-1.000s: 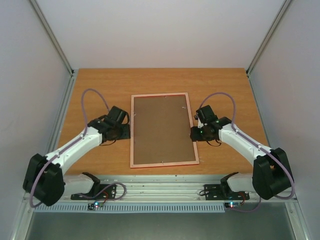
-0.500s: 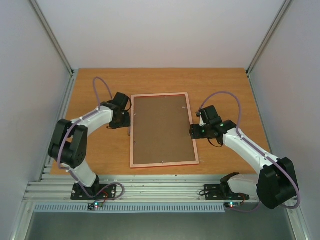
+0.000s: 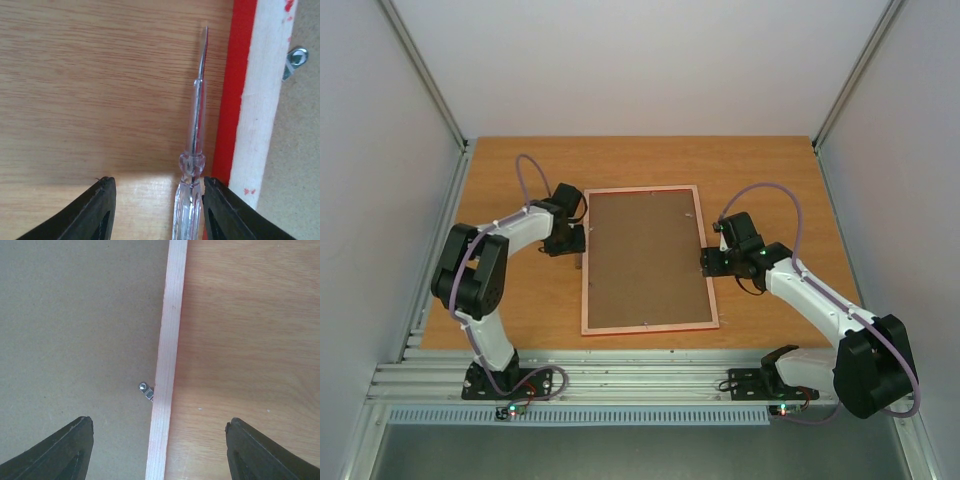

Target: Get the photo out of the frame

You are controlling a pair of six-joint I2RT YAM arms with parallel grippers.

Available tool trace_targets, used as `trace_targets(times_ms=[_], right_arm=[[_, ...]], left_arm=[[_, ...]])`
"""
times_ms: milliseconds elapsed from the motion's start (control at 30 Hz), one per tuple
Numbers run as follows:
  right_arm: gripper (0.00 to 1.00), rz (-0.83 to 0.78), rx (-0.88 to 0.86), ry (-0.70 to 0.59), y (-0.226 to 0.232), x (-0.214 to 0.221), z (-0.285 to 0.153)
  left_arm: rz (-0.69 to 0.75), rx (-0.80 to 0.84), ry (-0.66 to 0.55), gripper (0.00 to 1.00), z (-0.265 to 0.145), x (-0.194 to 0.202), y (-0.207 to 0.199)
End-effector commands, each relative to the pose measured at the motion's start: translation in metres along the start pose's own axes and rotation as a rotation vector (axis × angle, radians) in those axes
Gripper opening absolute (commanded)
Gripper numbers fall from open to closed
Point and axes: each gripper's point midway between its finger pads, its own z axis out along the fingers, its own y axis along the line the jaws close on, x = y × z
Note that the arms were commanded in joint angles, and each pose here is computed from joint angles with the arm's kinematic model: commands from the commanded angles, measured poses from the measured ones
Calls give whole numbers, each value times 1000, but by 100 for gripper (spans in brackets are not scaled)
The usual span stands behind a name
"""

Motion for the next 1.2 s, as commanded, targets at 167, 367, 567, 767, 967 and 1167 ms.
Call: trace_targets(times_ms=[167, 367, 567, 767, 967, 1167], right_arm=[[74, -10, 10, -24, -3, -3, 0], [74, -7, -3, -23, -1, -3, -2], [73, -5, 2, -45, -2, -6, -11], [77, -19, -87, -73, 15, -8, -24], [78, -63, -232, -108, 50, -12, -39], [78, -94, -281, -142, 72, -14, -51]], left_arm=[[23, -47, 63, 49, 15, 10, 6], [39, -87, 64, 41, 11, 14, 13], [51, -98, 84, 32, 13, 19, 13], [63, -110, 101, 24, 18, 25, 16], [41, -34, 59, 11, 8, 30, 8], [-7, 70, -34, 2, -20, 27, -2]])
